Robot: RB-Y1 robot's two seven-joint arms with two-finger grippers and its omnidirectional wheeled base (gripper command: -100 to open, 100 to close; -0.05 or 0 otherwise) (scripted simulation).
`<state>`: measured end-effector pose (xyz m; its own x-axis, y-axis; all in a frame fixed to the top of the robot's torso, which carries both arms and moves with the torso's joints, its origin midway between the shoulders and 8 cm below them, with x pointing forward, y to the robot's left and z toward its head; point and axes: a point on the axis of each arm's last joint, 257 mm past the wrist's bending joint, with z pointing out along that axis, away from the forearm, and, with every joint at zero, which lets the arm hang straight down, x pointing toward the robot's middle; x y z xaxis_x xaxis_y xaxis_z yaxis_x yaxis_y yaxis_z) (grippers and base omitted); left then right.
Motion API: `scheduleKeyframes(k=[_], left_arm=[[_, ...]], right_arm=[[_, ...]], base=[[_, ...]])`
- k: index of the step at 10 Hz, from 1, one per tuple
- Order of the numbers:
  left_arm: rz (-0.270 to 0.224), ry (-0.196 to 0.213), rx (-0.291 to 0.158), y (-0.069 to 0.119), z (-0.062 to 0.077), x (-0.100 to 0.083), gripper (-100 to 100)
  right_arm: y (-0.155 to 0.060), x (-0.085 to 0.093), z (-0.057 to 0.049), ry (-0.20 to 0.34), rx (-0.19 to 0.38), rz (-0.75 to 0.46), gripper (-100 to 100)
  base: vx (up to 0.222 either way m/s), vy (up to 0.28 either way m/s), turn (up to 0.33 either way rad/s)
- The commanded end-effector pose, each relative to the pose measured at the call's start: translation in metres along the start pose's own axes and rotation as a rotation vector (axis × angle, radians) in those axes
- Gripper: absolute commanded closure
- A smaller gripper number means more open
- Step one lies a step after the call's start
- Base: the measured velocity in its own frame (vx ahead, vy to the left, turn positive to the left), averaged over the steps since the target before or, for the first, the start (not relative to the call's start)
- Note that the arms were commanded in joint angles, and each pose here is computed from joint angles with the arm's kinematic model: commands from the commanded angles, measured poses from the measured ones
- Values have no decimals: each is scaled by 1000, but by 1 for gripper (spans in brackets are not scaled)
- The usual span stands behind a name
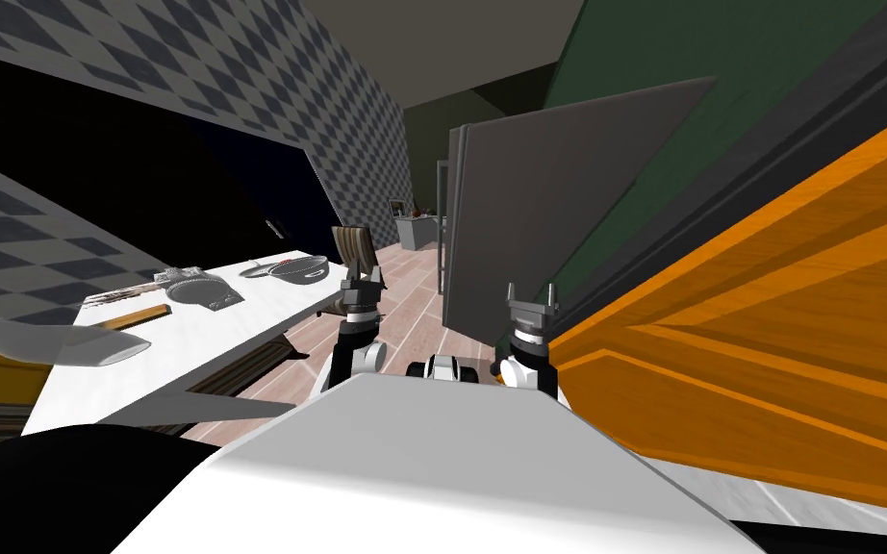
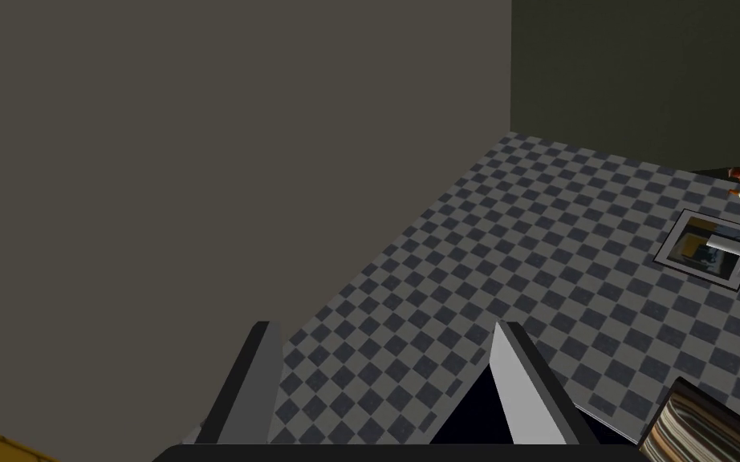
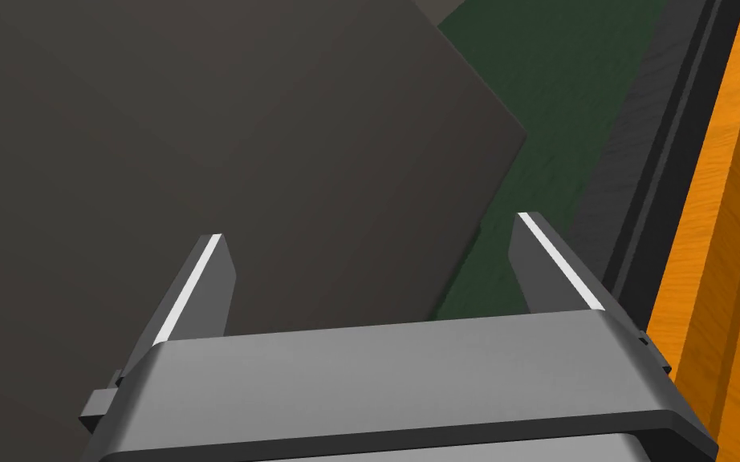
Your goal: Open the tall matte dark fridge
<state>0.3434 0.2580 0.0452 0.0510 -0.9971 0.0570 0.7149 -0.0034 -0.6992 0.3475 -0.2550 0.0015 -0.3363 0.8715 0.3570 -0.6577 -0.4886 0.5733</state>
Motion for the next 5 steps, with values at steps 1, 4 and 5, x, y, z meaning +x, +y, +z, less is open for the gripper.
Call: scheduleKeyframes(k=[1, 4, 5], left_arm=[[0, 0, 0, 0, 0, 0, 0], [0, 0, 0, 0, 0, 0, 0], [0, 0, 0, 0, 0, 0, 0]], right_arm=[[-3, -7, -4, -25, -20, 138, -100], [-5, -12, -8, -45, -36, 264, -100], [-8, -17, -11, -65, -51, 333, -100]], base=[[56, 18, 87], [51, 11, 64], [45, 20, 102]])
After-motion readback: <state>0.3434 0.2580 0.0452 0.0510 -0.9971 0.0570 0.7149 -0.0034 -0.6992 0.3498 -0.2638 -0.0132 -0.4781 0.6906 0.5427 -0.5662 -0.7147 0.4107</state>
